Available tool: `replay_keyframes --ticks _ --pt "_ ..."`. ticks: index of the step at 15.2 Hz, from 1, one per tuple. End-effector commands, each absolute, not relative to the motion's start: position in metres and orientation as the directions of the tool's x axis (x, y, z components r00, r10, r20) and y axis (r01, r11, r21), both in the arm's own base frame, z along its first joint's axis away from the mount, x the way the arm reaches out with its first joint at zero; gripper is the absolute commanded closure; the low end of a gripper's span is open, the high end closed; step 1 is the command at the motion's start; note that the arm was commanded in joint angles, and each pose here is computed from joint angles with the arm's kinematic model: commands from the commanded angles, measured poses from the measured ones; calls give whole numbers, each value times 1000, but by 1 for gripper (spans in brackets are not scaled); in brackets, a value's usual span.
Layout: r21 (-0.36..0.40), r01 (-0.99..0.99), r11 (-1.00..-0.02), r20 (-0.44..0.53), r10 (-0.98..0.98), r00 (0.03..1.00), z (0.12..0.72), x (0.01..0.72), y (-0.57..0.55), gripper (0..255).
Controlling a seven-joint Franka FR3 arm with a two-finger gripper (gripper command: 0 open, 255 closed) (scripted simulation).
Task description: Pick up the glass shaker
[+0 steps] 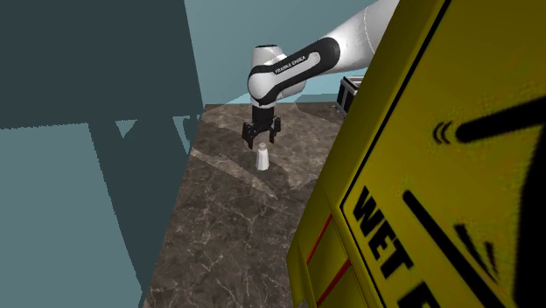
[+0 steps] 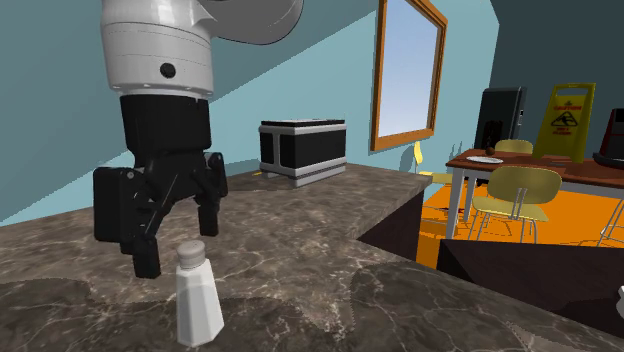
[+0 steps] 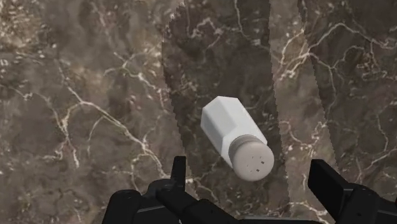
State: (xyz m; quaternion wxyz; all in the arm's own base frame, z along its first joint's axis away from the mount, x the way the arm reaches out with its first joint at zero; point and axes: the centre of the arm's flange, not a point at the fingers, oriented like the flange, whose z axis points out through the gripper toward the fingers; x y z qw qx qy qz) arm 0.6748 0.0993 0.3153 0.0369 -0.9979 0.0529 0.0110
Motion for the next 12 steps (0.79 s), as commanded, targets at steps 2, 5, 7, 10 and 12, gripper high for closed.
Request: replay_keyframes --ticks 2,5,7,10,12 --pt "-73 -106 -992 -25 -105 994 307 676 99 0" --pt "-73 -106 -992 -25 -105 994 308 676 100 255" --pt "-73 -106 -992 -25 -105 994 308 676 100 255" --pt "-73 -106 -992 -25 -105 994 308 676 100 255" --pt "-73 -107 -992 -25 -105 994 307 676 99 255"
